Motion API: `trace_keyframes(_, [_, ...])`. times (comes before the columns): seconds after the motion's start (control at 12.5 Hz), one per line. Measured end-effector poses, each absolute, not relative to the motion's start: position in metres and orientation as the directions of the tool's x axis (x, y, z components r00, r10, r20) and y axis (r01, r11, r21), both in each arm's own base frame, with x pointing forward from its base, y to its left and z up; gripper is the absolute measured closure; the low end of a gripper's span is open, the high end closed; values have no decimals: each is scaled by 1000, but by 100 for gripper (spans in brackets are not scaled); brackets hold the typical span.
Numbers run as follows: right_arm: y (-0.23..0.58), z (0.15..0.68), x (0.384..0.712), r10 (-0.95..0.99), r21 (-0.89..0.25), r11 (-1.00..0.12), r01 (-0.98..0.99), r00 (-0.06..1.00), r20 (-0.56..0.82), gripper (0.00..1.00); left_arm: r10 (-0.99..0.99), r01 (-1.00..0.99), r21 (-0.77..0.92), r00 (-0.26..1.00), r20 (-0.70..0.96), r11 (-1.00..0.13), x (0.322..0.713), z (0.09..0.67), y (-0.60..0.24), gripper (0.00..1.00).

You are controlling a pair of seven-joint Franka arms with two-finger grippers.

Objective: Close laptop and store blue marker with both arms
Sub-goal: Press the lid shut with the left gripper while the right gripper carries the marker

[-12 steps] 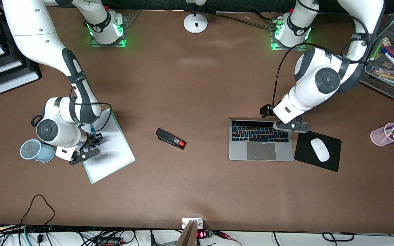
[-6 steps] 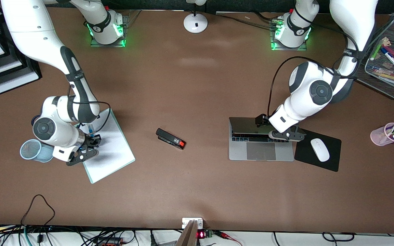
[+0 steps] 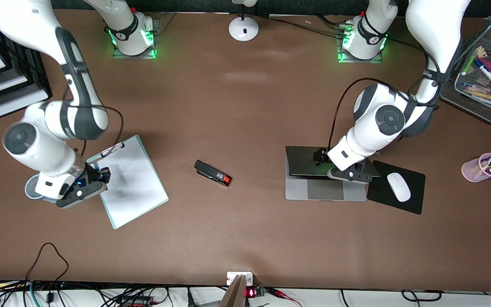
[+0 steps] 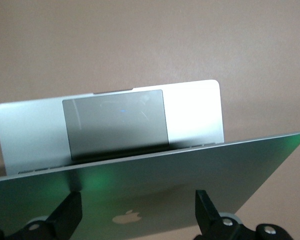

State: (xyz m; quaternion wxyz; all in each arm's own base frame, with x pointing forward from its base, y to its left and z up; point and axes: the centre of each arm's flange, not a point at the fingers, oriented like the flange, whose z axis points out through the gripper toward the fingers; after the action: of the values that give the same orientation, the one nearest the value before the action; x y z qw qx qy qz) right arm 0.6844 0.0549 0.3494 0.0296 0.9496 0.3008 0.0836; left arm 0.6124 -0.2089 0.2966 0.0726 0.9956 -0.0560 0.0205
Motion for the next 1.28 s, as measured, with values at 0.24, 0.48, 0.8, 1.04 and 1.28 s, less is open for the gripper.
trace_keyframes(0.24, [45,399,682,736,171,-676,716,653,177,83,-102,-112,167,992,69,-980,625,281,-215,0])
trace_keyframes(0.48, [7,420,681,853,181,-505,844,457,253,83,-94,-106,183,993,75,-977,632,265,-217,0])
trace_keyframes(0.8, [-69,413,672,910,210,-262,942,168,379,83,-88,-103,198,992,85,-975,637,247,-221,0])
trace_keyframes(1.04, [-88,404,660,898,178,-125,976,35,438,83,-112,-127,182,989,92,-975,637,231,-222,0])
trace_keyframes(1.28, [-104,404,652,889,200,28,979,-116,442,83,-104,-121,190,990,97,-974,638,213,-221,0])
